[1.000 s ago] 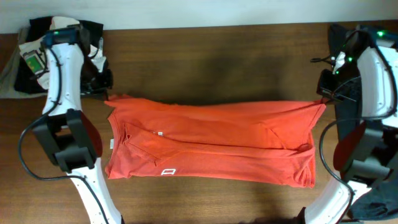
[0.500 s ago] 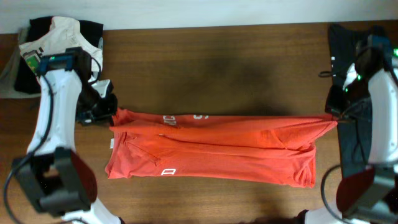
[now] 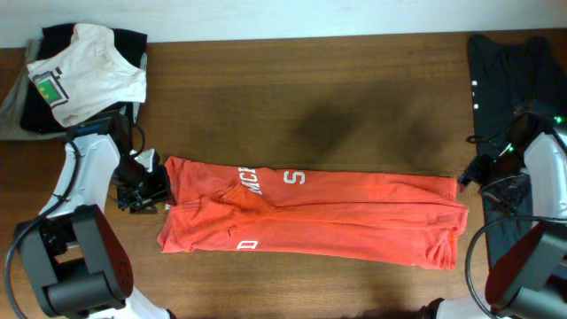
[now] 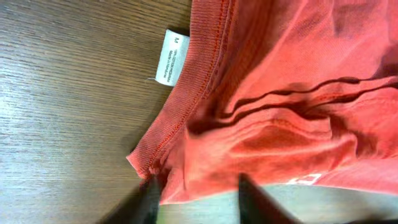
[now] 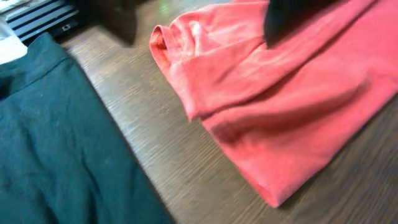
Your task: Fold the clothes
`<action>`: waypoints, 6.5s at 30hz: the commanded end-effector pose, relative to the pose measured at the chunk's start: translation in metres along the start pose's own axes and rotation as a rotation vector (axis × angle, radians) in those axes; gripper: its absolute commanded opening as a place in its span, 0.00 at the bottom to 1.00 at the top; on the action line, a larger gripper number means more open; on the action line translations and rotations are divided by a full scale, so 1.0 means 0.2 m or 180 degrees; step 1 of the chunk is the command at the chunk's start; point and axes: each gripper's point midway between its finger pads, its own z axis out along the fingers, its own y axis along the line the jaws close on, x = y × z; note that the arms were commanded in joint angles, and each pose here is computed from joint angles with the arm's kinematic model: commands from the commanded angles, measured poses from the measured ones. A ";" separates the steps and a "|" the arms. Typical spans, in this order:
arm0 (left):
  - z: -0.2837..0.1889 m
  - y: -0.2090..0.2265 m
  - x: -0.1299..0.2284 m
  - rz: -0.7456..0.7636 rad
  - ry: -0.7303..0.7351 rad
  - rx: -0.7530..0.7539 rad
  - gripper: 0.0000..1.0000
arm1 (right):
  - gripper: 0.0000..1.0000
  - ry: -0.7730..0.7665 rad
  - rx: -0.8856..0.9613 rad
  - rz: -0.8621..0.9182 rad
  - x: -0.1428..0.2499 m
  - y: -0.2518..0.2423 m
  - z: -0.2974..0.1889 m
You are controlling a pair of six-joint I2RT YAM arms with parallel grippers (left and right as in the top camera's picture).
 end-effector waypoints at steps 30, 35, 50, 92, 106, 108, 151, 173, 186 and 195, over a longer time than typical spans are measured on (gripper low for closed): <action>0.31 -0.02 -0.06 0.0010 -0.0286 0.0099 0.01 | 0.10 0.0073 -0.0334 -0.0575 0.30 0.34 0.50; 0.35 0.18 -0.08 -0.0395 -0.0407 -0.0073 0.01 | 0.18 -0.0005 -0.0378 -0.0580 0.29 0.35 0.55; 0.01 0.59 -0.17 -0.1324 -0.0848 0.0196 0.00 | 0.66 -0.0362 -0.1221 -0.1420 0.10 0.75 -0.04; -0.14 0.55 -0.22 -0.1243 -0.1172 0.0325 0.99 | 0.98 -0.0249 -0.1124 -0.1132 0.08 0.54 0.25; -0.14 0.55 -0.23 -0.1239 -0.1187 0.0323 0.99 | 0.18 -0.0343 0.0121 -0.0717 0.03 0.19 0.32; -0.14 0.55 -0.23 -0.1237 -0.1195 0.0323 0.99 | 0.89 -0.0279 0.0041 -0.0728 0.06 0.21 0.33; -0.15 0.55 -0.25 -0.1229 -0.1243 0.0320 0.99 | 0.04 -0.0328 -0.0484 -0.1345 0.18 0.61 0.06; -0.15 0.53 -0.24 -0.1217 -0.1221 0.0404 0.99 | 0.99 -0.0435 -0.0558 -0.2733 0.79 1.35 -0.21; -0.15 0.53 -0.25 -0.1217 -0.1222 0.0404 0.99 | 0.75 0.1076 -0.0404 -0.2737 1.03 0.92 0.28; -0.15 0.53 -0.24 -0.1222 -0.1195 0.0408 0.99 | 0.28 0.0917 -0.0630 -0.2828 1.03 1.02 0.30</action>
